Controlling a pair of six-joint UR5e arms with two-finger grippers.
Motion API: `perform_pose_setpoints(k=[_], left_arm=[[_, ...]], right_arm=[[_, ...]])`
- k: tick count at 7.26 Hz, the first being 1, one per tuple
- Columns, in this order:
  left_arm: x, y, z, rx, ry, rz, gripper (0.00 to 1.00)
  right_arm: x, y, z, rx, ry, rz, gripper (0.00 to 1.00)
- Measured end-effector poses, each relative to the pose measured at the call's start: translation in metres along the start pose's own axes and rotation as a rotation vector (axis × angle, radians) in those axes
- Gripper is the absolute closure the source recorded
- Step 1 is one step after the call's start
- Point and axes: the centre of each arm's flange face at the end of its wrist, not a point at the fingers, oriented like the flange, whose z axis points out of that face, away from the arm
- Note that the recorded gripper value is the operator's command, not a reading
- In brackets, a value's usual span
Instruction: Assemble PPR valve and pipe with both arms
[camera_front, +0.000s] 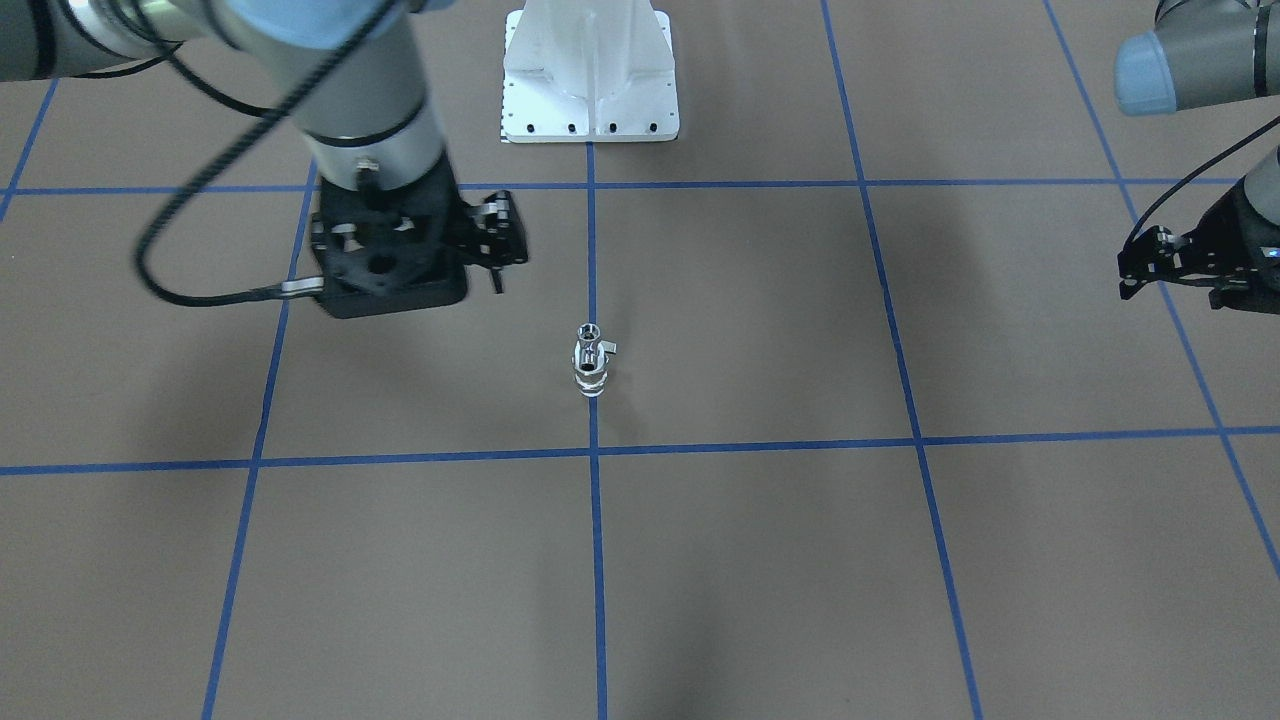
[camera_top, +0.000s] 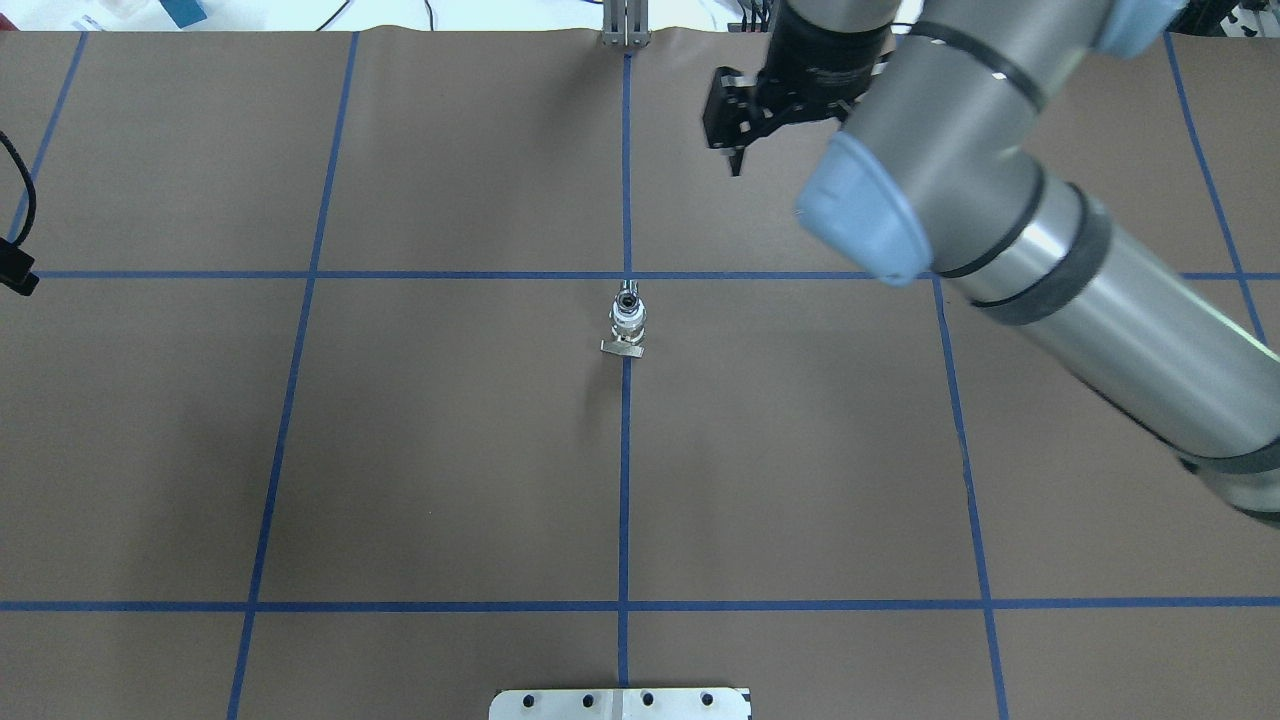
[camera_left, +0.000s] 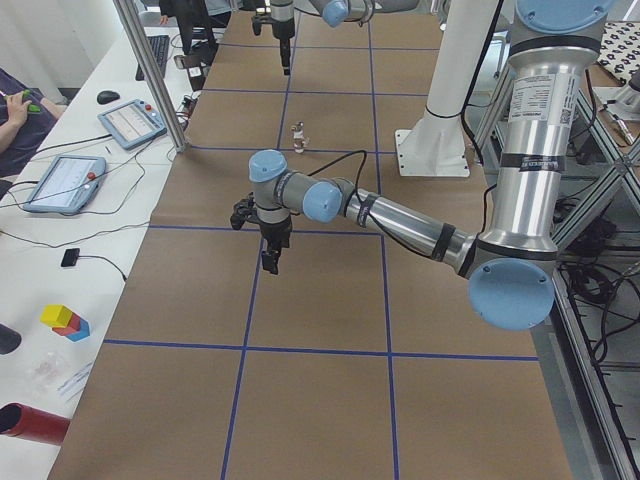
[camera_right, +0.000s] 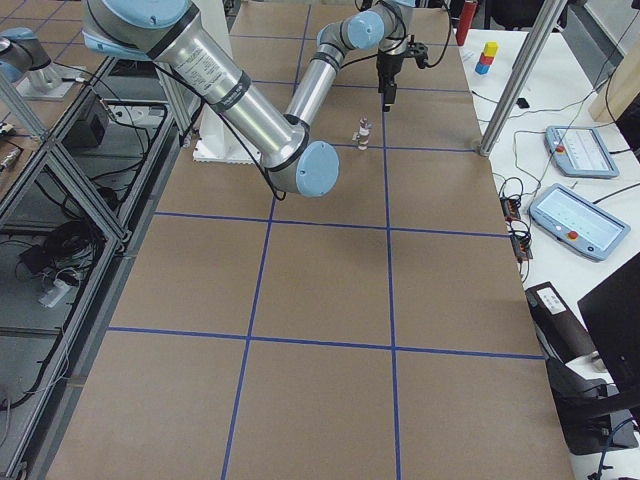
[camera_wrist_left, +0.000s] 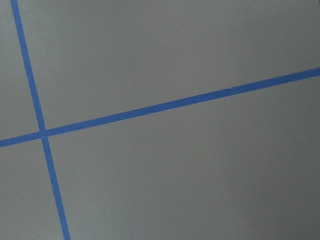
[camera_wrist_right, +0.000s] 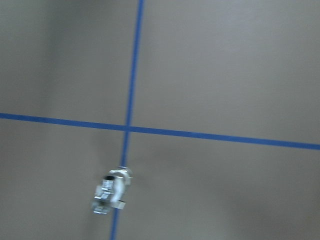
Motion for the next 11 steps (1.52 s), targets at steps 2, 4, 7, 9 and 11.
perform_pose_setpoints(k=[2, 4, 7, 9, 11], left_arm=[[-0.044, 0.011, -0.013, 0.012, -0.016, 0.023, 0.01], [-0.096, 0.034, -0.015, 0.003, 0.004, 0.021, 0.01], [-0.137, 0.053, 0.000, -0.019, 0.062, 0.036, 0.01], [-0.141, 0.055, -0.001, -0.017, 0.065, 0.034, 0.01], [-0.142, 0.055, -0.002, -0.013, 0.065, 0.033, 0.01]], right_arm=[[0.192, -0.001, -0.008, -0.030, 0.020, -0.140, 0.01], [0.383, 0.004, 0.014, -0.117, 0.025, -0.221, 0.01], [0.572, 0.042, 0.077, -0.154, -0.003, -0.173, 0.01], [0.634, 0.098, 0.132, -0.102, 0.005, -0.160, 0.01], [0.657, 0.140, 0.156, -0.070, 0.006, -0.120, 0.01]])
